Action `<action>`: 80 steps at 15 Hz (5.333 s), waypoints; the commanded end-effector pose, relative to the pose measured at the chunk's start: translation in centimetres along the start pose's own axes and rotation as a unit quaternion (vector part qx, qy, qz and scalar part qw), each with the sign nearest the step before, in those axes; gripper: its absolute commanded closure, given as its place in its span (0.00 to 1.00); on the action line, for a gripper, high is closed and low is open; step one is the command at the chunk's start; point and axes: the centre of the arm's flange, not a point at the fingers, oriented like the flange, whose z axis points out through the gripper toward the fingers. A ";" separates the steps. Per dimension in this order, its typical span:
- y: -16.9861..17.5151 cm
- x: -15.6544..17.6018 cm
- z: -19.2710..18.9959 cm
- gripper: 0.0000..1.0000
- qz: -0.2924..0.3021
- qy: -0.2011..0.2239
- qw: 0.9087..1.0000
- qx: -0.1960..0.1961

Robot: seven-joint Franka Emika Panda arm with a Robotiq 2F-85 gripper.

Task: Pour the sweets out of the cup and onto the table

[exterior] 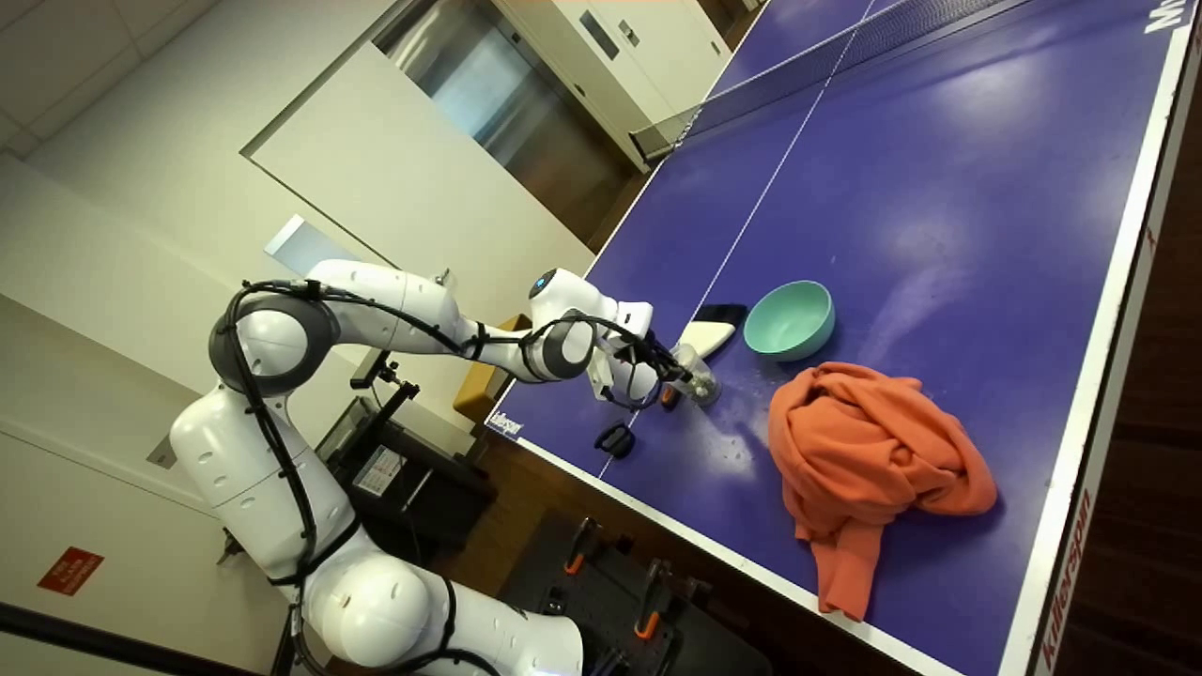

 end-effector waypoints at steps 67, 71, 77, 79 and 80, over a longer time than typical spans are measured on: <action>3.1 3.1 -0.1 0.99 -0.079 -0.134 0.687 -0.710; 3.3 4.6 -5.8 0.99 -0.051 -0.141 0.747 -0.648; 1.9 6.5 -12.2 0.99 0.011 -0.129 0.833 -0.537; 1.0 7.5 -13.1 0.99 0.028 -0.114 0.860 -0.496; 0.6 8.1 -13.2 0.99 0.035 -0.101 0.873 -0.476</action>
